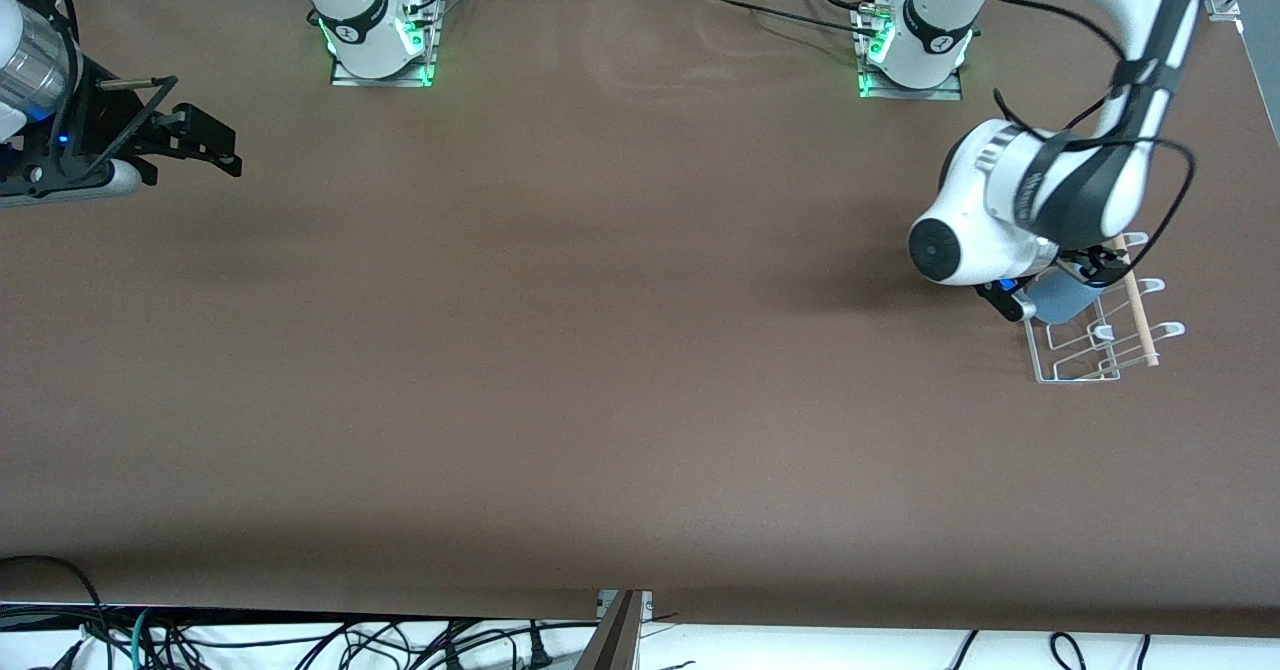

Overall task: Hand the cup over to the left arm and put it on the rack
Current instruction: 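Open the left gripper and raise it off the rack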

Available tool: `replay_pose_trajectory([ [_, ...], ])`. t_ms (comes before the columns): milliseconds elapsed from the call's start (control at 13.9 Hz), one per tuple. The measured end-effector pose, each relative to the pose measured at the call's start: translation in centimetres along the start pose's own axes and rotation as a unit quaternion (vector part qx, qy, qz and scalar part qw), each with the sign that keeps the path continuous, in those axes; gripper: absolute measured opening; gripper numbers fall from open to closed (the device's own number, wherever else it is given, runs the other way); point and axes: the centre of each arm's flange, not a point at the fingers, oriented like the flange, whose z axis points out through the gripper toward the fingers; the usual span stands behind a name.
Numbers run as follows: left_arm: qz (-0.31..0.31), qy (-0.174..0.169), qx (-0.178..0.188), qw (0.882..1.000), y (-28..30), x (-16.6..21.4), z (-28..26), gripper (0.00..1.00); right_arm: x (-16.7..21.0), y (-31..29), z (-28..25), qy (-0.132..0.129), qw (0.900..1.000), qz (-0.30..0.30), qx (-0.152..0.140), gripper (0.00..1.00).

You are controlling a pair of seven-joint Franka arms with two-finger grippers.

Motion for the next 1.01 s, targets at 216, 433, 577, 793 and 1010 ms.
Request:
replay_pose_trajectory([
  [216, -0.063, 0.058, -0.073, 0.994, -1.8, -1.9, -3.6, 1.0, 0.3, 0.1, 0.2, 0.001, 1.0, 0.0, 0.0, 0.99],
  [433, -0.13, 0.12, -0.158, 0.971, -2.9, -3.4, -7.4, 1.0, 0.4, 0.1, 0.2, 0.002, 1.0, 0.001, 0.0, 0.99],
  [577, -0.18, 0.153, -0.208, 0.949, -3.6, -4.6, -9.8, 1.0, 0.6, 0.3, 0.4, 0.0, 1.0, 0.002, 0.001, 0.99],
  [793, -0.224, 0.209, -0.26, 0.916, -5.2, -6.7, -12.4, 1.0, 0.8, 0.3, 0.6, -0.001, 1.0, 0.003, 0.001, 0.99],
  [1010, -0.282, 0.292, -0.317, 0.857, -9.1, -11.2, -12.7, 1.0, 0.7, 0.3, 0.4, 0.0, 1.0, 0.011, 0.001, 0.99],
])
